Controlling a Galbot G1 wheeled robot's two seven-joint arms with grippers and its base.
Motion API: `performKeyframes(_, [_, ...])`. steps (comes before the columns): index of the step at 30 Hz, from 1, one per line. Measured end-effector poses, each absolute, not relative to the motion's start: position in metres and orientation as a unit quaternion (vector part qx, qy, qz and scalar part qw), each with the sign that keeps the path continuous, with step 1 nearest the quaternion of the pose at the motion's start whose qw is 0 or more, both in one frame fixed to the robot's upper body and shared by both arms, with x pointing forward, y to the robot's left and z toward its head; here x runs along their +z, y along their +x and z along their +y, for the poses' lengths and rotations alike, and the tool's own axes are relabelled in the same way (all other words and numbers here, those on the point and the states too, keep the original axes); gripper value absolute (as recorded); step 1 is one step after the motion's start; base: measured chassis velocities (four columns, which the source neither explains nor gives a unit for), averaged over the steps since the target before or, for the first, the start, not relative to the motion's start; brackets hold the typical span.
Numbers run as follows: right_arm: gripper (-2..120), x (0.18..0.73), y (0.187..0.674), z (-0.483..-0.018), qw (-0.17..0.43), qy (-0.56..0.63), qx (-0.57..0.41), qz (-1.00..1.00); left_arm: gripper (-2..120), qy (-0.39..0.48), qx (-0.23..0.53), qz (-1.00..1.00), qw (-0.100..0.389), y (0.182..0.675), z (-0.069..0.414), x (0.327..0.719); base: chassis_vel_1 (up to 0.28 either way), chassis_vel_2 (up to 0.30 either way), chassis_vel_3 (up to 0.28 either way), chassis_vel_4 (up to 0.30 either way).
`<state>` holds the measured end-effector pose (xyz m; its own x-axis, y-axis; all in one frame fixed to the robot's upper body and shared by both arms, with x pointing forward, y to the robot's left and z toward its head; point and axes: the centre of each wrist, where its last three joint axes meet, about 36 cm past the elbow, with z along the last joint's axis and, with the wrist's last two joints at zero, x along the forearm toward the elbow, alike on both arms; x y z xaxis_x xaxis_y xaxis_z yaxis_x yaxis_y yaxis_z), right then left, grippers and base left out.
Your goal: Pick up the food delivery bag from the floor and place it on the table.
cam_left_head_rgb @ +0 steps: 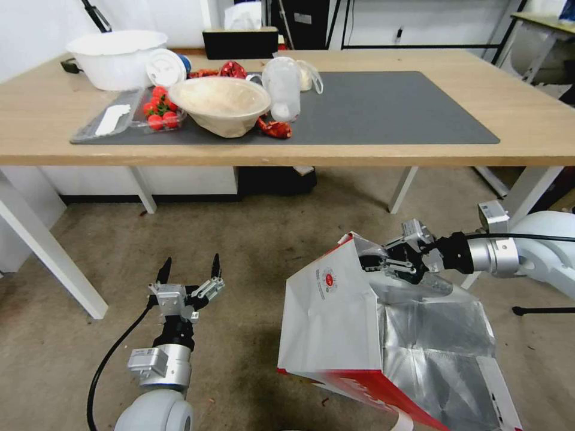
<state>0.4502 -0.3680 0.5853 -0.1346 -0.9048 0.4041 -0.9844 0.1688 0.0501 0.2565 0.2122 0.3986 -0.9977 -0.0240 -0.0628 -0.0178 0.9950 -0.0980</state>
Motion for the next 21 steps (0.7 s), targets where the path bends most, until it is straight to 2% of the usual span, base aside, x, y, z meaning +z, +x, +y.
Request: performKeyframes(21, [0, 0.5835, 0.4502, -0.3694, 0.175, 0.635, 0.111, -0.745, 100, -0.011, -0.045, 0.998, 0.033, 0.257, 0.2158, 0.4025, 0.0, 0.0, 0.0, 0.0])
